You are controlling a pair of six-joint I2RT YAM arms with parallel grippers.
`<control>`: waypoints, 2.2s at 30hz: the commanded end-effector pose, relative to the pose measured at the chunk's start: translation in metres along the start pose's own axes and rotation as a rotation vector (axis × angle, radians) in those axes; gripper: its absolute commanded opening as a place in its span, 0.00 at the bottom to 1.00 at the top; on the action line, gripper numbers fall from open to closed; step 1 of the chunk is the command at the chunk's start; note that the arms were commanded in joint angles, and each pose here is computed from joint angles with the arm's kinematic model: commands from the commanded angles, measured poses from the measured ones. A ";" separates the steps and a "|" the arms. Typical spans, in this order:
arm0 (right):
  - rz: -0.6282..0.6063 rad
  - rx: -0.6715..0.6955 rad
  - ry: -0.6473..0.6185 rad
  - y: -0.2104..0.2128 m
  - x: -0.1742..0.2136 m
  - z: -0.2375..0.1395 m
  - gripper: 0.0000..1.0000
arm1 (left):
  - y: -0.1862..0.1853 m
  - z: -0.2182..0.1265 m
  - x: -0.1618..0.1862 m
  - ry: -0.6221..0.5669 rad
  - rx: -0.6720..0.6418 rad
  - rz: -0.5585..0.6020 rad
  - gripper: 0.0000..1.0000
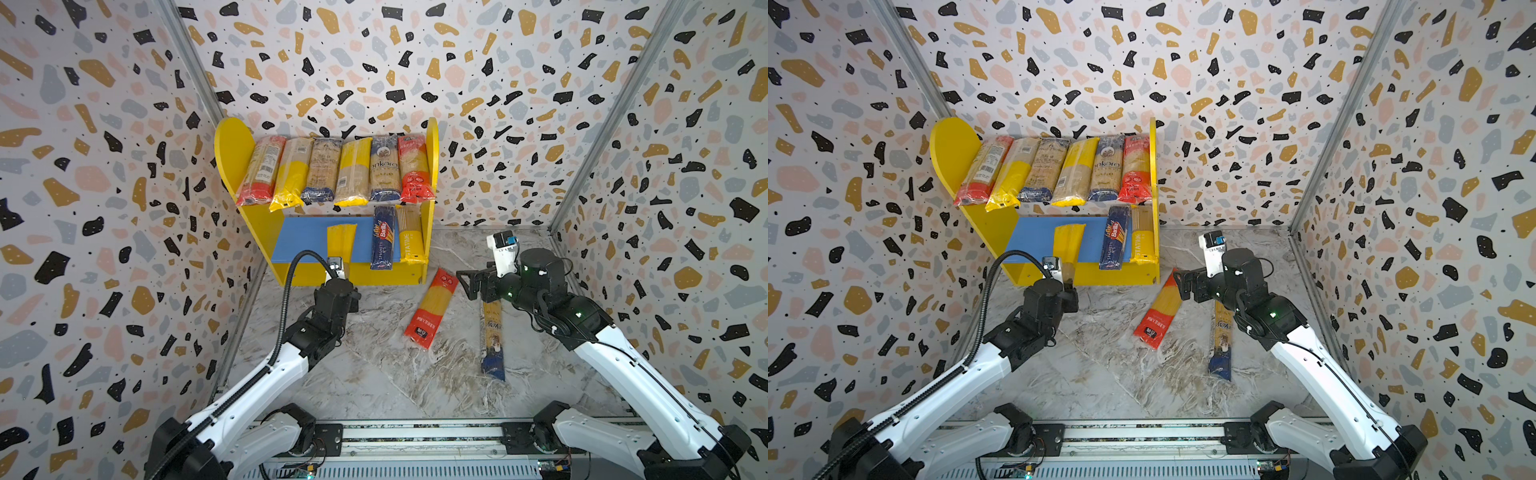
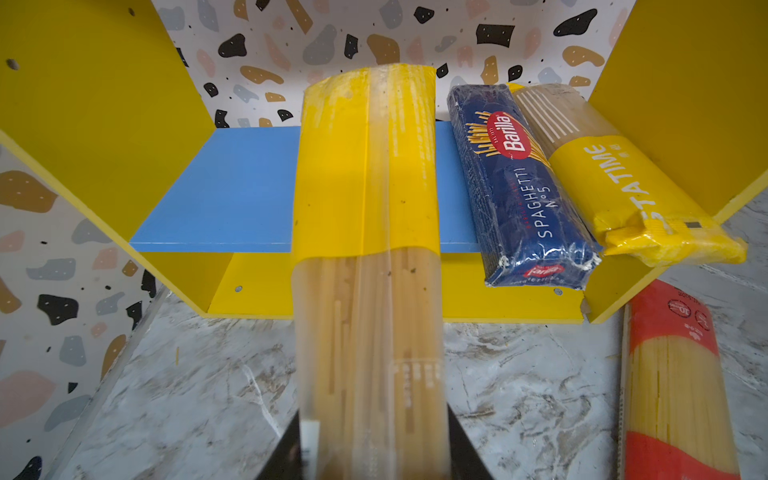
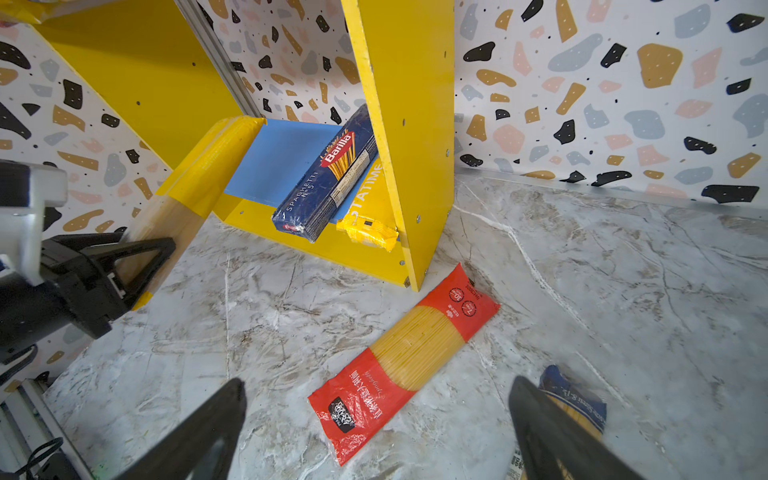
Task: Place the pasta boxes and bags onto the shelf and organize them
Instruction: 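Raise the yellow-banded bag onto the blue shelf beside the Barilla box, then lower the bag onto the shelf and open the left gripper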
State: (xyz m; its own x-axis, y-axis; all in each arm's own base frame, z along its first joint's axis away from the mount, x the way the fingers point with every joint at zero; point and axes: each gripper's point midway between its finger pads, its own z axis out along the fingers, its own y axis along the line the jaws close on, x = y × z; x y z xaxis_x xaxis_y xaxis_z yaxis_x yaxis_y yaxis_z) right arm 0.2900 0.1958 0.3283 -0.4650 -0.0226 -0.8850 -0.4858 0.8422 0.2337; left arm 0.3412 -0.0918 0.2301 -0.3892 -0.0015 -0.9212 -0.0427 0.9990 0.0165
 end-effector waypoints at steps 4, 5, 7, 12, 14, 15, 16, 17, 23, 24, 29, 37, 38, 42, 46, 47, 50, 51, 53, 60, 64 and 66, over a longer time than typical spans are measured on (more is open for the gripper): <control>-0.001 -0.031 -0.036 0.004 -0.014 -0.007 0.99 | -0.010 0.004 -0.113 -0.317 0.090 -0.172 0.00; -0.001 -0.035 -0.035 0.005 -0.015 -0.006 0.99 | -0.012 0.007 -0.118 -0.329 0.094 -0.176 0.00; -0.002 -0.042 -0.027 0.006 -0.015 -0.004 0.99 | -0.016 0.017 -0.122 -0.327 0.097 -0.170 0.00; 0.007 -0.086 0.004 0.012 -0.009 0.006 0.99 | -0.027 0.043 -0.124 -0.303 0.116 -0.157 0.00; 0.012 -0.105 0.015 0.015 -0.005 0.011 0.99 | -0.029 0.052 -0.123 -0.298 0.116 -0.156 0.00; 0.014 -0.108 0.019 0.015 -0.004 0.013 0.99 | -0.029 0.057 -0.122 -0.296 0.108 -0.156 0.00; 0.013 -0.108 0.022 0.015 -0.004 0.014 0.99 | -0.028 0.062 -0.121 -0.292 0.101 -0.156 0.00; 0.012 -0.109 0.024 0.015 -0.005 0.015 0.99 | -0.028 0.066 -0.121 -0.291 0.101 -0.155 0.00; -0.004 -0.096 0.022 0.014 -0.010 0.016 0.99 | -0.025 0.089 -0.112 -0.273 0.062 -0.143 0.00; -0.003 -0.094 0.022 0.014 -0.010 0.017 0.99 | -0.024 0.092 -0.112 -0.274 0.060 -0.145 0.00; -0.003 -0.085 0.029 0.011 -0.007 0.018 0.99 | -0.026 0.106 -0.106 -0.256 0.063 -0.129 0.00; 0.001 -0.072 0.031 0.008 -0.005 0.017 0.99 | -0.023 0.119 -0.105 -0.247 0.049 -0.114 0.00; 0.002 -0.070 0.031 0.008 -0.005 0.017 0.99 | -0.023 0.121 -0.106 -0.246 0.049 -0.112 0.00; 0.007 -0.070 0.033 0.008 -0.005 0.017 0.99 | -0.027 0.127 -0.107 -0.237 0.060 -0.103 0.00; 0.008 -0.072 0.035 0.008 -0.005 0.018 0.99 | -0.032 0.129 -0.105 -0.217 0.086 -0.093 0.53; 0.007 -0.072 0.033 0.008 -0.006 0.017 0.99 | -0.031 0.129 -0.104 -0.209 0.085 -0.095 0.62; 0.005 -0.069 0.034 0.008 -0.006 0.018 0.99 | -0.032 0.125 -0.098 -0.190 0.095 -0.086 0.76; 0.005 -0.069 0.036 0.007 -0.005 0.019 0.99 | -0.031 0.121 -0.097 -0.192 0.099 -0.091 0.78; 0.006 -0.069 0.039 0.007 -0.004 0.020 0.99 | -0.029 0.114 -0.096 -0.199 0.104 -0.104 0.81; 0.009 -0.082 0.038 0.009 -0.002 0.019 0.99 | -0.021 0.083 -0.088 -0.207 0.134 -0.147 0.83; 0.021 -0.088 0.048 0.009 0.004 0.018 0.99 | -0.017 0.073 -0.072 -0.169 0.135 -0.141 0.82; 0.029 -0.095 0.050 0.010 0.008 0.016 0.99 | -0.014 0.064 -0.065 -0.165 0.138 -0.151 0.81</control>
State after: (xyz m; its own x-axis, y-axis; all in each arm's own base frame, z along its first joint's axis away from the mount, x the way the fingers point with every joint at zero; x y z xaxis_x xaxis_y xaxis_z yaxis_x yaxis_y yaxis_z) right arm 0.3009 0.2150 0.3079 -0.5290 -0.0523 -0.8470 -0.5297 0.8002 0.2814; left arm 0.4383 -0.1048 0.2638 -0.2377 -0.1274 -0.9630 0.0368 0.9895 -0.1400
